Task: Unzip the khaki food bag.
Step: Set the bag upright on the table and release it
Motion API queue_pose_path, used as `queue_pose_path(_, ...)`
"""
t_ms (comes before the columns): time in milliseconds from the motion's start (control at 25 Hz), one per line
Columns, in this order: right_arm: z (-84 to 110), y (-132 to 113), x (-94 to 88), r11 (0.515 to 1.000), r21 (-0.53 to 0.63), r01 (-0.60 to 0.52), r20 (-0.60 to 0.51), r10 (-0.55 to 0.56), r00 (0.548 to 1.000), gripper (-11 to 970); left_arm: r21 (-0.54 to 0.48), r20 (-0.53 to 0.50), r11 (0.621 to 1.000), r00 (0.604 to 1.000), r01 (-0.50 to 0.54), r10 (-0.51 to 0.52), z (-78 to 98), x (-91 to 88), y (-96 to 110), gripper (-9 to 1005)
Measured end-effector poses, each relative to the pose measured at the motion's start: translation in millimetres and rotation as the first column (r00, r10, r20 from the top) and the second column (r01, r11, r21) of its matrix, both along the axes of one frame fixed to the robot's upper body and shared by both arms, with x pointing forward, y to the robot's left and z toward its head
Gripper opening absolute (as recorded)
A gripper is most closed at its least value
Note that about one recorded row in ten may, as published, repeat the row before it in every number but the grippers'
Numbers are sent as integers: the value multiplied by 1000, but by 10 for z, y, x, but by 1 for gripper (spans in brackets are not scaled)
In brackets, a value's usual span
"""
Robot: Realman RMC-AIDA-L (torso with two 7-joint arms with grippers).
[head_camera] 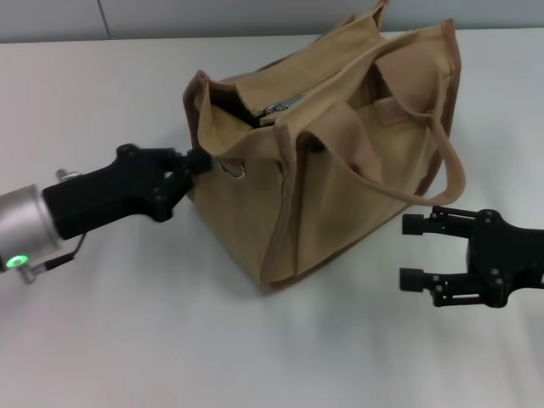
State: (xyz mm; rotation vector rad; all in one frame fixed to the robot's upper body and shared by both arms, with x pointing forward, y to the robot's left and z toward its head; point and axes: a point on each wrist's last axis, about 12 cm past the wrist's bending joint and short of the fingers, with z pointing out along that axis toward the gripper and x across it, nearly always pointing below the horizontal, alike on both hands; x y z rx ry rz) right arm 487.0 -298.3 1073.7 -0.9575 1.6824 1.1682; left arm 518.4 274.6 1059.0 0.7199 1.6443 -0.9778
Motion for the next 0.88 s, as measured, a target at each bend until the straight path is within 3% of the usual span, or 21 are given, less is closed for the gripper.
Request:
queue_pose_path(160, 8, -54, -3, 999, 18, 46, 8, -46, 999, 852, -34, -22, 999, 999, 40, -40, 47, -133, 169, 18)
queue_pose_path(360, 40, -154, 23, 987, 60, 146, 30, -148, 989, 852, -154, -3, 979, 991, 133, -135, 147, -490, 347, 28)
queue_pose_path(400, 60, -192, 52, 979, 79, 190, 44, -194, 980, 852, -179, 12, 973, 989, 148, -148, 142, -581, 313, 30)
queue_pose_path(520, 85, -227, 88, 965, 106, 240, 63, -248, 967, 852, -184, 15, 972, 989, 148, -148, 90, -627, 205, 36)
queue_pose_path(600, 99, -260, 122, 941, 149, 305, 77, -319, 945, 852, -152, -1, 980, 991, 129, -130, -41, -624, 41, 40)
queue_pose_path(840, 79, -296, 158, 908, 187, 376, 66, -393, 917, 852, -129, -27, 982, 990, 136, -140, -226, -560, -214, 243)
queue_pose_path(880, 74, -298, 162, 905, 186, 382, 63, -399, 915, 852, -116, -26, 984, 990, 134, -138, -283, -546, -294, 448)
